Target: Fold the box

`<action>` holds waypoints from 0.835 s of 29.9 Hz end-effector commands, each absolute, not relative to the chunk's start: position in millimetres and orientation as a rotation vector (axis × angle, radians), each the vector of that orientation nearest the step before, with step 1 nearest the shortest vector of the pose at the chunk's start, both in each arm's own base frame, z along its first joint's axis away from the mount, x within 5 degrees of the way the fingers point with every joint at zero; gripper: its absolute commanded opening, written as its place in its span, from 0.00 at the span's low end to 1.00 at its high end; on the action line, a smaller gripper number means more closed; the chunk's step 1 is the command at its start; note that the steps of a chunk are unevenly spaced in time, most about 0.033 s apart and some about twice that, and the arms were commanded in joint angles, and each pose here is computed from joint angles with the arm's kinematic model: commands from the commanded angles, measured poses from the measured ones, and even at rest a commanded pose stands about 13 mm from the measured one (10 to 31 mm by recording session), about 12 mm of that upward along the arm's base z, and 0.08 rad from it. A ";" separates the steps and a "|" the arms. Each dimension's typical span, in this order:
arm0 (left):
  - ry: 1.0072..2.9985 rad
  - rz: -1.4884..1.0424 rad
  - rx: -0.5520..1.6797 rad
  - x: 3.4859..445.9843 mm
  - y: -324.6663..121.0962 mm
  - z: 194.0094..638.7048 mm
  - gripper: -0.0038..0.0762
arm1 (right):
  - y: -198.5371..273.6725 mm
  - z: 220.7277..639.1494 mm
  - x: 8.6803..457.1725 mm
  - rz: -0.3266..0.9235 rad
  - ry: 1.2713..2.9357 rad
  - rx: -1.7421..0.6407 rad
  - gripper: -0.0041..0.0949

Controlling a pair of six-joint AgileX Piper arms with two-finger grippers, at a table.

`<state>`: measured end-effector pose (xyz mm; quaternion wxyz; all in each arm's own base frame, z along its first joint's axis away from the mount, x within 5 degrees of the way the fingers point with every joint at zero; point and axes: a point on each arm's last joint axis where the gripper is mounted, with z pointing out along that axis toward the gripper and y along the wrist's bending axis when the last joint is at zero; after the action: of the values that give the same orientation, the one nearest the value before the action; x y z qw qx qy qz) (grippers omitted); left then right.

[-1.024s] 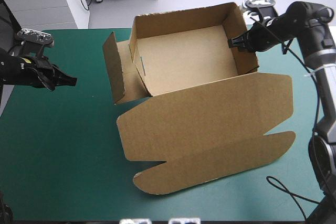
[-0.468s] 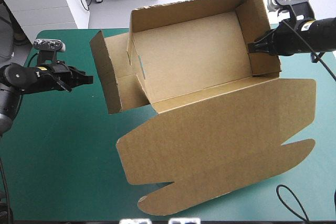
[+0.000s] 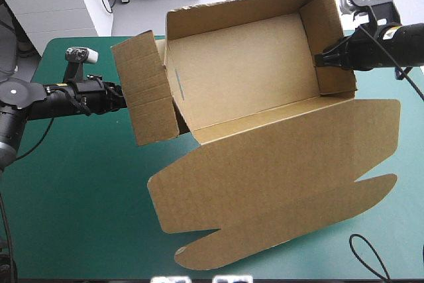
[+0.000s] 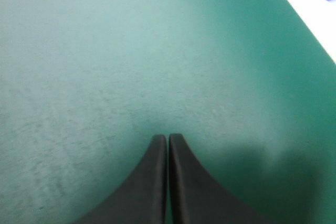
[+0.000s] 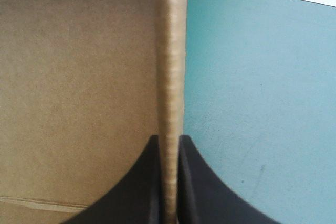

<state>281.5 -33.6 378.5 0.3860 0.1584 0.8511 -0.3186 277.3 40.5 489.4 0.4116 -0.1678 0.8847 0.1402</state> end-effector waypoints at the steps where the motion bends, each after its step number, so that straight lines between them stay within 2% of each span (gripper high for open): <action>1: 2.001 -0.999 0.448 269.4 -45.4 405.8 0.04 | 41.4 510.9 263.9 0.390 2.108 -0.380 0.02; 10: 1.804 -1.273 0.521 258.0 -56.7 424.9 0.04 | 41.2 512.3 265.0 0.394 2.094 -0.359 0.02; 22: 1.678 -1.408 0.451 256.8 -58.4 438.4 0.04 | 36.9 514.7 268.6 0.359 2.070 -0.285 0.02; 25: 1.657 -1.438 0.464 255.4 -64.4 440.3 0.08 | 37.5 515.0 268.7 0.365 2.067 -0.279 0.02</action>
<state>272.2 -54.7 416.5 0.4314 0.1594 0.7178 -0.5227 281.4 37.3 492.2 0.4316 -0.1315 0.8822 0.1342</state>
